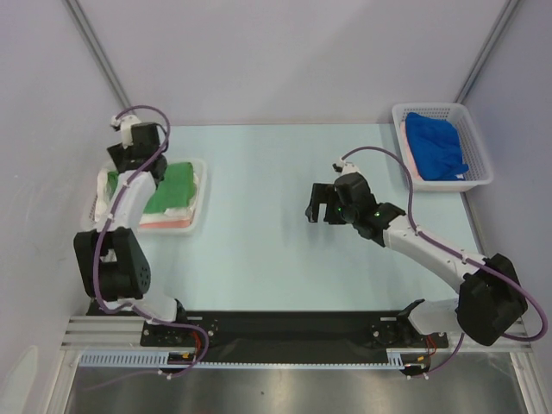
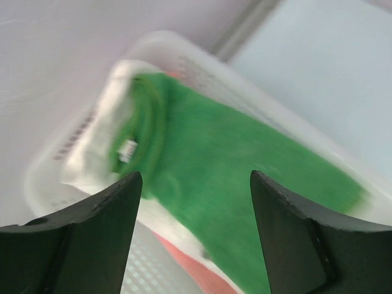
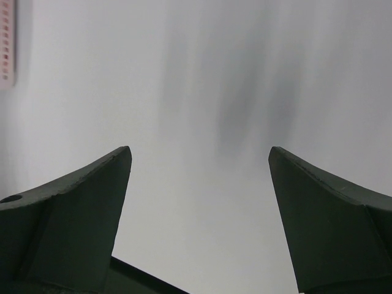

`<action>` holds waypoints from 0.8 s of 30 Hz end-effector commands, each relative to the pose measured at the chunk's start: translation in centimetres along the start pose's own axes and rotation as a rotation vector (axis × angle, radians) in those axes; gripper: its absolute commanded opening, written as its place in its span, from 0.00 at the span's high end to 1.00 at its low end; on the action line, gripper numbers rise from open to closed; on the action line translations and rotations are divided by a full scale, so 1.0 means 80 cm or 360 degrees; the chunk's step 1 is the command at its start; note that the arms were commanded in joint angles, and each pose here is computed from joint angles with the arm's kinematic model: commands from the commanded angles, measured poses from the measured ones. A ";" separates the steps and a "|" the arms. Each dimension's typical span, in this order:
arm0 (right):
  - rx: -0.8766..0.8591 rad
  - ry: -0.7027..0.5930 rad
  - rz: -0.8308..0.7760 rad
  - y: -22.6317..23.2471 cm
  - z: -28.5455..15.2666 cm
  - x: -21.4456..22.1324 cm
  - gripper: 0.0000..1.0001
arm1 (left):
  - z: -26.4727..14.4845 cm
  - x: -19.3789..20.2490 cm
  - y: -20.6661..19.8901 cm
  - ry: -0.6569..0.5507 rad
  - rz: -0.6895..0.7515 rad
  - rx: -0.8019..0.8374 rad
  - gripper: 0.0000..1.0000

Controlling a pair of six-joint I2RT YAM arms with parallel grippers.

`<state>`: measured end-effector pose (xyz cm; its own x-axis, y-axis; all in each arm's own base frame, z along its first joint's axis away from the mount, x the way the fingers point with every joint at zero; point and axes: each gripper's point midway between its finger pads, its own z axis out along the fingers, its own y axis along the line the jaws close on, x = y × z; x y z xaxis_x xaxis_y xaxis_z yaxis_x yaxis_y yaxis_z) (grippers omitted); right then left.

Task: Fold and stack the towels
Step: Neatly place the folded towel into the bin

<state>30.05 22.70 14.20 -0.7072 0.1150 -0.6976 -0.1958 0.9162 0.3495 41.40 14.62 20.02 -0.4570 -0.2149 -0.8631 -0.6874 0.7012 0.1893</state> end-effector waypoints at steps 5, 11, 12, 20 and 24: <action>-0.0106 -0.0306 0.0043 0.025 -0.042 -0.084 0.00 | -0.173 0.012 -0.112 -0.0213 -0.0017 0.0686 0.28; -0.0006 -0.0450 0.0110 -0.003 -0.077 -0.105 0.00 | -0.320 0.055 -0.160 -0.0359 0.0274 0.1145 0.28; 0.0013 -0.0469 0.0133 -0.009 -0.080 -0.106 0.00 | -0.334 0.060 -0.163 -0.0378 0.0306 0.1191 0.27; 0.0204 -0.0596 0.0213 -0.050 -0.109 -0.101 0.00 | -0.421 0.101 -0.161 -0.0289 0.0433 0.1739 0.27; 0.0235 -0.0596 0.0242 -0.058 -0.113 -0.099 0.00 | -0.439 0.110 -0.154 -0.0266 0.0455 0.1890 0.27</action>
<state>30.55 15.38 23.68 -0.4436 0.3363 -0.8307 -0.0440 0.9176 0.3950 27.57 -18.56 26.54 -0.3596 0.0606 -0.9312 0.3003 0.9523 -0.0540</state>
